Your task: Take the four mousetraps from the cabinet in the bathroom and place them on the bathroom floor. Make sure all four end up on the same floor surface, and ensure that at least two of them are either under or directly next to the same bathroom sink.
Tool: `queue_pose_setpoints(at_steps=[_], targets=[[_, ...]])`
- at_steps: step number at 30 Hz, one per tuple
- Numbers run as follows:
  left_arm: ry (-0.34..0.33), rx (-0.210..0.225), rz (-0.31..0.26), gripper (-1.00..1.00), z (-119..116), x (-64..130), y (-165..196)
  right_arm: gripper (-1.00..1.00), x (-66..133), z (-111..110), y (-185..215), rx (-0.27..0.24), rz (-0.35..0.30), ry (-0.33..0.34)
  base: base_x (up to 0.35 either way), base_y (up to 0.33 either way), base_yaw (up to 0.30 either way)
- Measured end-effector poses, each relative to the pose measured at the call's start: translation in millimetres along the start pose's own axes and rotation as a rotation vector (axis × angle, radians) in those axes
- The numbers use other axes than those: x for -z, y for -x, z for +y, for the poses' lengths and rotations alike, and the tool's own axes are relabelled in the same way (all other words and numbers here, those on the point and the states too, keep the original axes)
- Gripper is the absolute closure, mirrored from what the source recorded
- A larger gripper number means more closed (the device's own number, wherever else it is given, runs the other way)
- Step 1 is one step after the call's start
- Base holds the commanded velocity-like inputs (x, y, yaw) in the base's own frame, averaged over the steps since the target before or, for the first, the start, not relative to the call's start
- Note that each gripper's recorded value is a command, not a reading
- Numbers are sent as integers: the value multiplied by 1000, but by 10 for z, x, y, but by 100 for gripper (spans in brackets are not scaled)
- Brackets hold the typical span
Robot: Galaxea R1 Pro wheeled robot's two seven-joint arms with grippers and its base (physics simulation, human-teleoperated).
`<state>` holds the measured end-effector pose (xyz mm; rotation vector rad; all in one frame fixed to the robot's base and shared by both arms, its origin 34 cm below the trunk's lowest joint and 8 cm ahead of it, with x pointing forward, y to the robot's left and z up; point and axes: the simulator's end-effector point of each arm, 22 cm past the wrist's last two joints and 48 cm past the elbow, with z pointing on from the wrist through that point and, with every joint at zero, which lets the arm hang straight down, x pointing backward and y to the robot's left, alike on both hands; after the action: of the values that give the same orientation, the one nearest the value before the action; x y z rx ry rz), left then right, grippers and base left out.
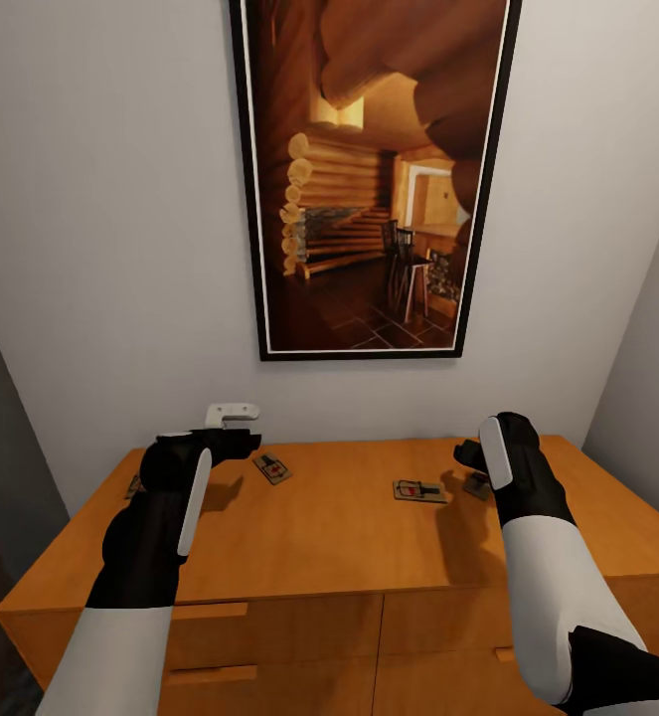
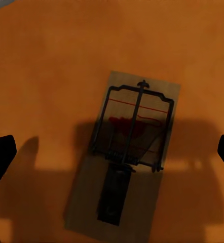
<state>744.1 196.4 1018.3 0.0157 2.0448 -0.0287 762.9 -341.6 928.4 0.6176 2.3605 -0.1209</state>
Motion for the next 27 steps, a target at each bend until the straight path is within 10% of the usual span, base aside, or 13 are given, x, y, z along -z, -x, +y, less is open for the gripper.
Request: queue_pose_setpoints(at_steps=[27], targets=[[-80,48,22,-100,-186,-20,-115,-100,46,-145,42,10,-44,-26,0,0,0]])
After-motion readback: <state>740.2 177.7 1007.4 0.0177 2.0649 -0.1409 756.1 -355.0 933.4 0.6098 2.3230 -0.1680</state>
